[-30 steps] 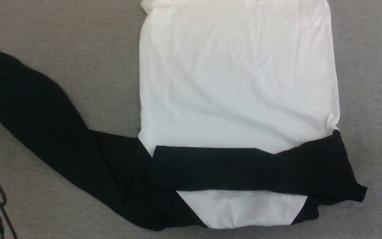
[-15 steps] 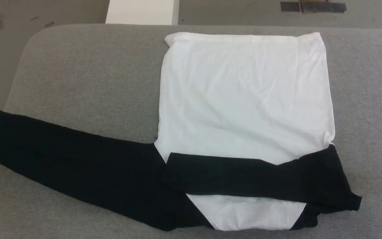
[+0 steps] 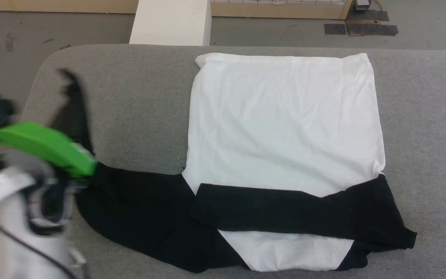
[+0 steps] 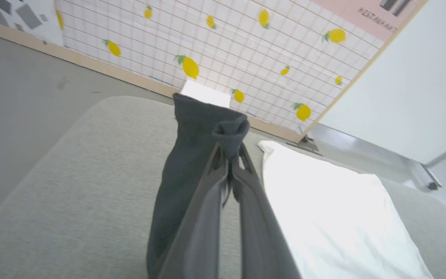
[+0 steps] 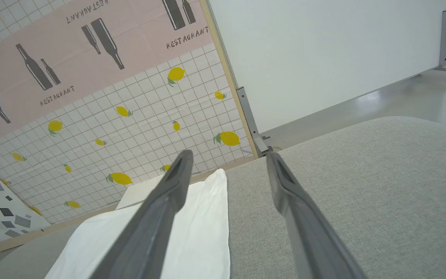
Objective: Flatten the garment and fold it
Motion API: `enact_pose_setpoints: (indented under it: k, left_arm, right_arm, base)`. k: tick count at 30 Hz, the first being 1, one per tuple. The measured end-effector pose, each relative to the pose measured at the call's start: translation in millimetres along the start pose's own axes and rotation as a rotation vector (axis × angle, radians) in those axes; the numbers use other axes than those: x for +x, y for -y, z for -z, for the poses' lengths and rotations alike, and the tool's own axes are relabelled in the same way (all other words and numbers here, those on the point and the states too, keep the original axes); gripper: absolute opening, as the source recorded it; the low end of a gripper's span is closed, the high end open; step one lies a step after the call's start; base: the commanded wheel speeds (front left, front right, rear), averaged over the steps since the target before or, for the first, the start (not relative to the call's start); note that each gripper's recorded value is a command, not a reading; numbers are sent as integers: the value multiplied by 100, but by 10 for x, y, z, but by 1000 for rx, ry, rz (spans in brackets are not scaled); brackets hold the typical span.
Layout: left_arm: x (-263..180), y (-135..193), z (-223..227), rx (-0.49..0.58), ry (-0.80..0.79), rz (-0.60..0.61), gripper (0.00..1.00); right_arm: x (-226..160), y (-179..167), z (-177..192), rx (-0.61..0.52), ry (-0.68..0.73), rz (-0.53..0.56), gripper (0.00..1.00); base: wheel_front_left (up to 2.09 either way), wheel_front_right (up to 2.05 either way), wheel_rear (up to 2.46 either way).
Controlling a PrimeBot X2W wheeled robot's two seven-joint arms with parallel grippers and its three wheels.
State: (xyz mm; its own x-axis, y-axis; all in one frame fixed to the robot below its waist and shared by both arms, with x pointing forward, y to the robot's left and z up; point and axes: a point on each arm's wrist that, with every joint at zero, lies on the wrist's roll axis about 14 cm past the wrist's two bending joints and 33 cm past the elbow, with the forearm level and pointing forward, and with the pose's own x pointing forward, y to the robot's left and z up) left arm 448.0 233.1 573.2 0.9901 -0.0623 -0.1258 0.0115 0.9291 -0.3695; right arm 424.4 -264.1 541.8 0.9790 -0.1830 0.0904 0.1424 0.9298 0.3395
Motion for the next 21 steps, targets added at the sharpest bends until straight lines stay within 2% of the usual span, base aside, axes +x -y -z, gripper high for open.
enact_pose_setpoints:
  k: [4,8,15,21]
  left_arm:
    - [41,849,429,-25,-129,221,0]
    - [29,1470,906,21,-283,391,0]
    - [-117,2186,1701,90,-496,610,0]
    - [-258,2670,2094,116,-591,773,0]
  right_arm:
    - [-9,2,9,9,-1,1,100]
    - [-32,6,61,14,-18,1,100]
    - [-126,205,154,24,-39,56,100]
    - [-247,474,203,20,-45,133,100]
  base:
    - [0,0,0]
    - [0,0,0]
    - [0,0,0]
    - [0,0,0]
